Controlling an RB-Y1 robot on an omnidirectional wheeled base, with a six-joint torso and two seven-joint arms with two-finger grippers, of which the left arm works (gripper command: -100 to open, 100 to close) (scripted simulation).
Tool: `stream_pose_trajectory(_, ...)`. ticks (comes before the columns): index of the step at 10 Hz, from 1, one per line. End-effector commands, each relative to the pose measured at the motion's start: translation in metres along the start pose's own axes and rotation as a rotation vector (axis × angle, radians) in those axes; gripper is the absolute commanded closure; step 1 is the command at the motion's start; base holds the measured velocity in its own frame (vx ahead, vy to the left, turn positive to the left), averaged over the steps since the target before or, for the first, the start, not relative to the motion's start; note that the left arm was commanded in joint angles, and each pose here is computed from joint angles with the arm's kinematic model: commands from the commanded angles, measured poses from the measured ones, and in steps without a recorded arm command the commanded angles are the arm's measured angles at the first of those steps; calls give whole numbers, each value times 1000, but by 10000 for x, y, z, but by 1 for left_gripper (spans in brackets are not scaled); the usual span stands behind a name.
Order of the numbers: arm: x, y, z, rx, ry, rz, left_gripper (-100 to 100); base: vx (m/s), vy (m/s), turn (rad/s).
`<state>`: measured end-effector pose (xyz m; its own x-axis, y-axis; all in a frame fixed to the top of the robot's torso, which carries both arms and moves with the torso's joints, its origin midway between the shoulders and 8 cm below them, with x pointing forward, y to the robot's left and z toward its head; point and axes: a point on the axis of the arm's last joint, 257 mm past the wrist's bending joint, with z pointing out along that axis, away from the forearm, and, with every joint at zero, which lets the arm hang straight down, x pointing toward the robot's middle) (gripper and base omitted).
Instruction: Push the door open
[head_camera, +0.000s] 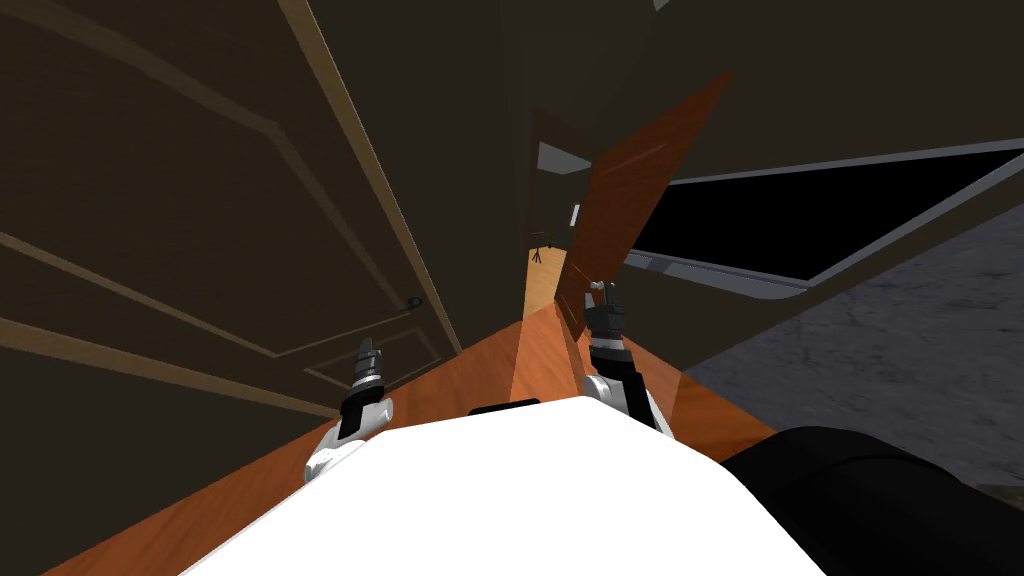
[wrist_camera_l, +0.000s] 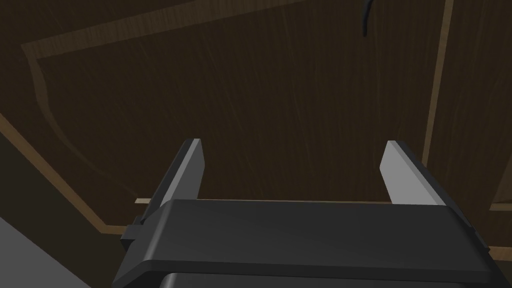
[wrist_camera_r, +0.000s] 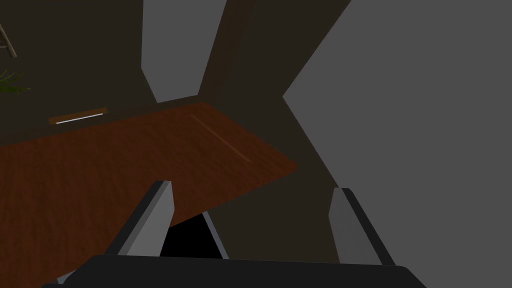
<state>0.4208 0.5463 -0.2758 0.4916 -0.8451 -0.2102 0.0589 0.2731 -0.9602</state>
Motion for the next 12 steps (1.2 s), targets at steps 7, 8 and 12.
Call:
stream_pose_trajectory(7,-251,348,15,-75,-62,-21,-100,41,26,-114)
stream_pose_trajectory(8,-294,418,9,-91,-74,-26,-100,77,59,-168)
stream_pose_trajectory(12,-429,663,-28,-149,-117,-52,-100,68,56,-148)
